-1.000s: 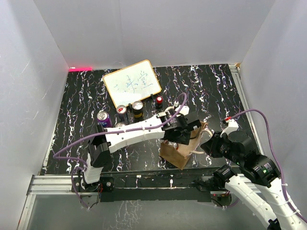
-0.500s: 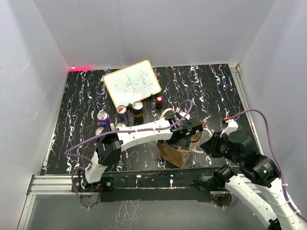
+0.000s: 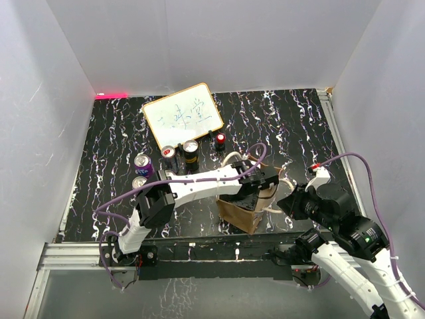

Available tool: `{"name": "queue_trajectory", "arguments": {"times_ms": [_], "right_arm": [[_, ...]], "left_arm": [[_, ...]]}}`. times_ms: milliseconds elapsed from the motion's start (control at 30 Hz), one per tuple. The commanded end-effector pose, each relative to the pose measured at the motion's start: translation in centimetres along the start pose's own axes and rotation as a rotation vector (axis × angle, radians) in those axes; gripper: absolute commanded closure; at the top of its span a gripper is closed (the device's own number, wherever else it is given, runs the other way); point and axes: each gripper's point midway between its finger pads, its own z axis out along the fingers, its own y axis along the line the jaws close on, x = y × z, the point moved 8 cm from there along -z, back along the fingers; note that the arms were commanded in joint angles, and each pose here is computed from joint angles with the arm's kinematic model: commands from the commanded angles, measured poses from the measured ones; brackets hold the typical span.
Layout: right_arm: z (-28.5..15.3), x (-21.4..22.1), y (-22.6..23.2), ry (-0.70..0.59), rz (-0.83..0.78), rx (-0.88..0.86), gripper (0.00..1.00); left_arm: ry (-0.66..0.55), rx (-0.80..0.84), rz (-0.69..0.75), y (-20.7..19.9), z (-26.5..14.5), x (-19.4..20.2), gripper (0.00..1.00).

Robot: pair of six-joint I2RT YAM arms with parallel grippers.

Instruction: Take the beverage out of the canvas bag

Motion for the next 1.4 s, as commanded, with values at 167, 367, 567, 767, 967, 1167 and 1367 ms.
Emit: {"name": "queue_trajectory", "arguments": {"times_ms": [167,367,567,767,967,1167,1367], "right_arm": [[-0.1,-0.8,0.5,-0.069,0.005,-0.032,0.88],[-0.1,-0.8,0.5,-0.067,0.011,-0.029,0.88],[0.0,-0.8,0.4,-0.062,0.013,-0.025,0.88],[0.1,-0.7,0.4,-0.056,0.016,-0.022,0.88],[0.2,-0.7,0.4,-0.053,0.019,-0.018,0.88],[-0.2,-1.2,0.7,-0.066,0.015,-0.022,0.92],[-2.6,-4.1,2.7,-0.205,-0.030,-0.139,0.92]], "left_arm": [[-0.036,0.097,-0.033,-0.9,-3.6,-1.7,0.83],[-0.134,0.165,-0.093,-0.8,-7.5,-4.0,0.97],[-0.229,0.307,-0.239,0.9,-11.3,-6.3,1.00],[-0.359,0.574,-0.427,4.3,-15.6,-8.2,1.00],[-0.562,0.897,-0.557,7.7,-20.9,-9.8,1.00],[-0.700,1.058,-0.552,8.9,-24.4,-10.8,1.00],[-0.500,1.091,-0.521,5.5,-20.2,-11.1,1.00]]}}
